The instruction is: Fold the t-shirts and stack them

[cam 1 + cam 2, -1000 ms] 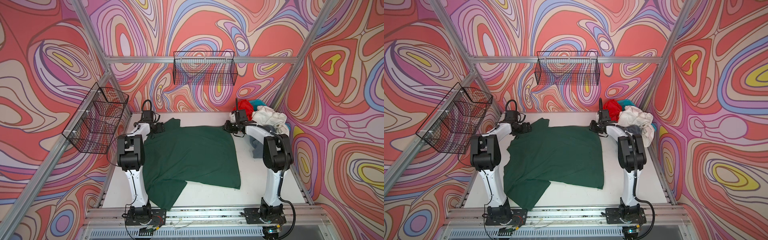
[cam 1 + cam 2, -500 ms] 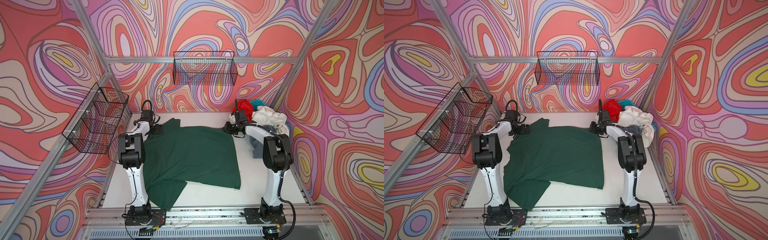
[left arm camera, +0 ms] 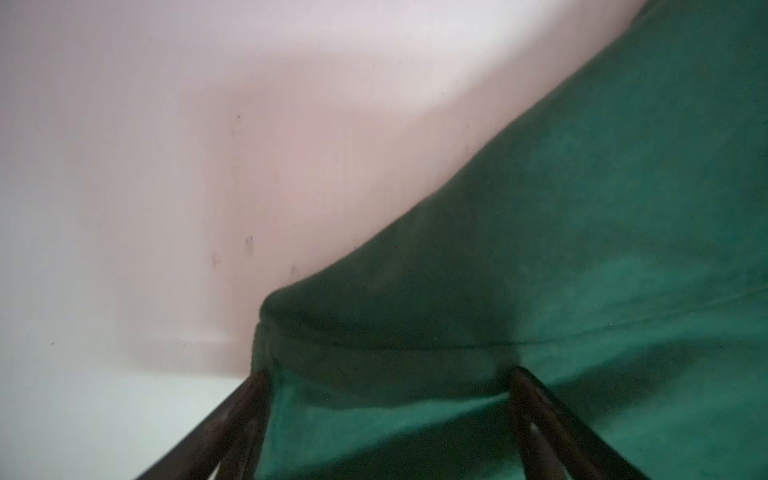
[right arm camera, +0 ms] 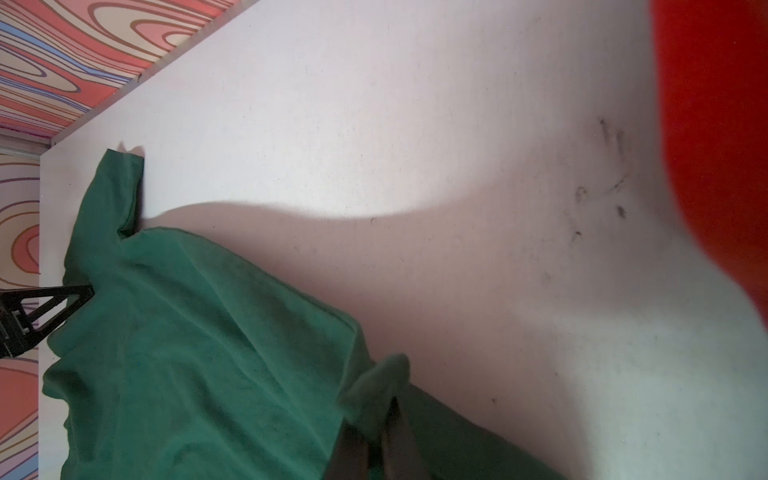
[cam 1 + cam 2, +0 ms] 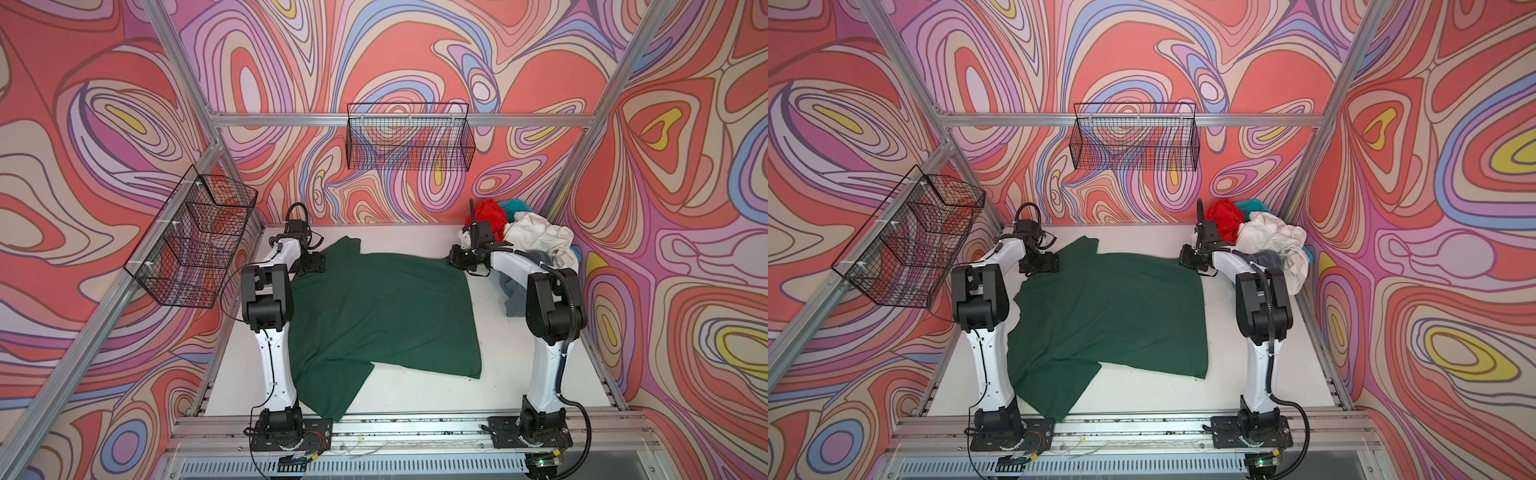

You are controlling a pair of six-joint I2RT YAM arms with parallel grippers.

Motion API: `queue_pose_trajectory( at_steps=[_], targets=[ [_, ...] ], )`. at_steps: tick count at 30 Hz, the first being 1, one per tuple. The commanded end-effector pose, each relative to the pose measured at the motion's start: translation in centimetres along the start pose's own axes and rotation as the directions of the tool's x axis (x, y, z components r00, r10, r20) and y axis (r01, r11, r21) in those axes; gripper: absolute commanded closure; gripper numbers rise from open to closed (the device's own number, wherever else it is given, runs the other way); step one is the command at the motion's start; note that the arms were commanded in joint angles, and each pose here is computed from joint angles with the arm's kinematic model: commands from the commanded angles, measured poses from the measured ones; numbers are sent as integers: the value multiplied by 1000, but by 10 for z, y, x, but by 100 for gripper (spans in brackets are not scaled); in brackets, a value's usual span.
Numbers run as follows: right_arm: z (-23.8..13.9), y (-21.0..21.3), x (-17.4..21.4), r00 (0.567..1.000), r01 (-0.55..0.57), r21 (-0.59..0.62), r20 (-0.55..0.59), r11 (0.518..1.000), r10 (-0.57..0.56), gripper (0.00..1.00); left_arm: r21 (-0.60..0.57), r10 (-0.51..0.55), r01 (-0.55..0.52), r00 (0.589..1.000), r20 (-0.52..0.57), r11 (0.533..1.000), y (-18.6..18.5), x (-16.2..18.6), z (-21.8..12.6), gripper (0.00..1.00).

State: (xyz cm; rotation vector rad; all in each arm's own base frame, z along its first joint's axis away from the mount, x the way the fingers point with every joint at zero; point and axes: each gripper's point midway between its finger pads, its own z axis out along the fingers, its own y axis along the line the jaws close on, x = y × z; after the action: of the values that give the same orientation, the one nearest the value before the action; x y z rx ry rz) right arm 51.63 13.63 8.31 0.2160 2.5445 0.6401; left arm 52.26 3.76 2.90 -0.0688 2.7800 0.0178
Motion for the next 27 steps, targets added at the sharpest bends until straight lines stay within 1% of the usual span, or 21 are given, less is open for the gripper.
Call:
queue_pose_trajectory(
  at_steps=[1,4,5,8,10,14,18,22,25,27],
  targets=[
    [-15,11,-16,998,35,-8,44,999,-35,100,6,38,-37,997,-65,999,-2,13,5,19],
    [-16,11,-15,998,34,-8,44,999,-34,100,-13,63,-64,994,-93,998,-4,17,9,25],
    [-16,11,-15,998,34,-8,44,999,-34,100,-17,68,-70,993,-99,997,-4,17,10,30],
    [-18,11,-15,998,38,-7,46,999,-37,100,-26,69,-73,990,-121,997,-3,19,13,41],
    [-18,11,-15,998,38,-8,47,999,-37,100,-26,67,-70,990,-128,997,-4,19,14,52],
    [-16,13,-16,998,33,-20,49,999,-32,100,-22,68,-71,989,-132,997,-9,18,14,70],
    [-15,17,-18,998,30,-39,50,999,-28,100,-22,75,-79,987,-144,997,-13,19,15,82],
    [-16,18,-20,998,30,-43,54,999,-28,100,-15,88,-92,984,-157,996,-18,23,15,99],
    [-18,19,-21,998,32,-48,57,998,-30,100,-8,79,-81,986,-150,997,-21,22,13,100],
    [-18,20,-21,998,34,-52,54,998,-32,100,5,64,-64,990,-124,998,-24,20,8,100]
  ],
)
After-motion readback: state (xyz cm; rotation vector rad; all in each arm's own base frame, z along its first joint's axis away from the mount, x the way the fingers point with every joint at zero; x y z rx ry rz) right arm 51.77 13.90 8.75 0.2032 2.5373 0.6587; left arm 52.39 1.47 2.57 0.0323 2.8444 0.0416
